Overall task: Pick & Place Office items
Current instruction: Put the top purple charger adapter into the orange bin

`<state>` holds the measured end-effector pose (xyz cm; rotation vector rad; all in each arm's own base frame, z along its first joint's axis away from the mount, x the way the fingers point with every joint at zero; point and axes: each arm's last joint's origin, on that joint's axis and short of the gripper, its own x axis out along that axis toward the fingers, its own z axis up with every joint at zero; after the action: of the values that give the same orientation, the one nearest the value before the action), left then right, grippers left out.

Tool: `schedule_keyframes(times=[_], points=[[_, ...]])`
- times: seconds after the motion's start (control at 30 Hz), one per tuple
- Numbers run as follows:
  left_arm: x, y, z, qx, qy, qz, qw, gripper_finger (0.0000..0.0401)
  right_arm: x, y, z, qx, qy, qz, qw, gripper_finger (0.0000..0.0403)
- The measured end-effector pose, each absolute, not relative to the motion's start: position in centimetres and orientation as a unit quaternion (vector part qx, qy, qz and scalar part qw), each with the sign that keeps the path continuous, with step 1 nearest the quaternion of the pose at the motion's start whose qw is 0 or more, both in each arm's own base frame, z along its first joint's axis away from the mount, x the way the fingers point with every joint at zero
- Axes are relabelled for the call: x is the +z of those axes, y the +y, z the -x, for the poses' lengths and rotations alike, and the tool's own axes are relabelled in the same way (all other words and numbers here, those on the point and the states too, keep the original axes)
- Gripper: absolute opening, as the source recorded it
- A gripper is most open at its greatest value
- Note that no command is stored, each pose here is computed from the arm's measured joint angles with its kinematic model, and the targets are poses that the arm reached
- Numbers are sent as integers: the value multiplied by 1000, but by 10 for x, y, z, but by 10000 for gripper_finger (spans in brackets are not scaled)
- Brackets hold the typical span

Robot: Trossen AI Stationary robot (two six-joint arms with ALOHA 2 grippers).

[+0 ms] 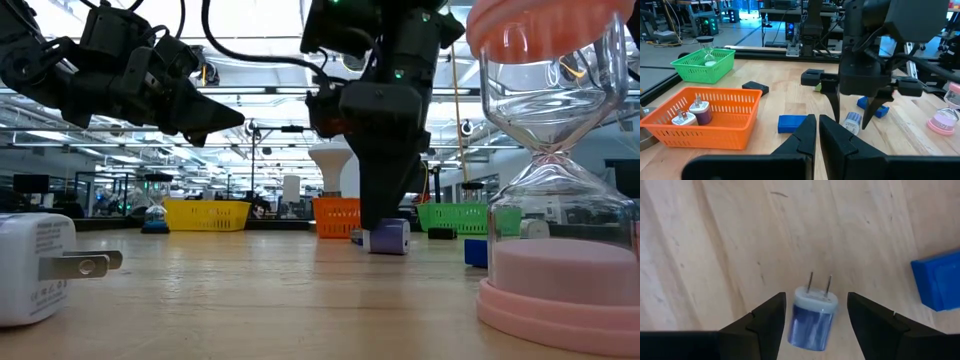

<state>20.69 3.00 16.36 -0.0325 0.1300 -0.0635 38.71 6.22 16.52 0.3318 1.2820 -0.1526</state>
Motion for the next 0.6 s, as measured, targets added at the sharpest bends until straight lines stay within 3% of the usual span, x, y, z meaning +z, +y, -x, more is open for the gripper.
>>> schedule_keyframes(times=[0.2, 0.47, 0.6], points=[[164, 30, -207, -32, 65, 16, 997, 26, 160, 62, -388, -63, 584, -151, 795, 196], [164, 30, -207, -32, 65, 16, 997, 26, 155, 62, -384, -62, 591, -146, 791, 144], [164, 30, -207, -32, 65, 16, 997, 26, 156, 62, -385, -57, 588, -140, 795, 137]])
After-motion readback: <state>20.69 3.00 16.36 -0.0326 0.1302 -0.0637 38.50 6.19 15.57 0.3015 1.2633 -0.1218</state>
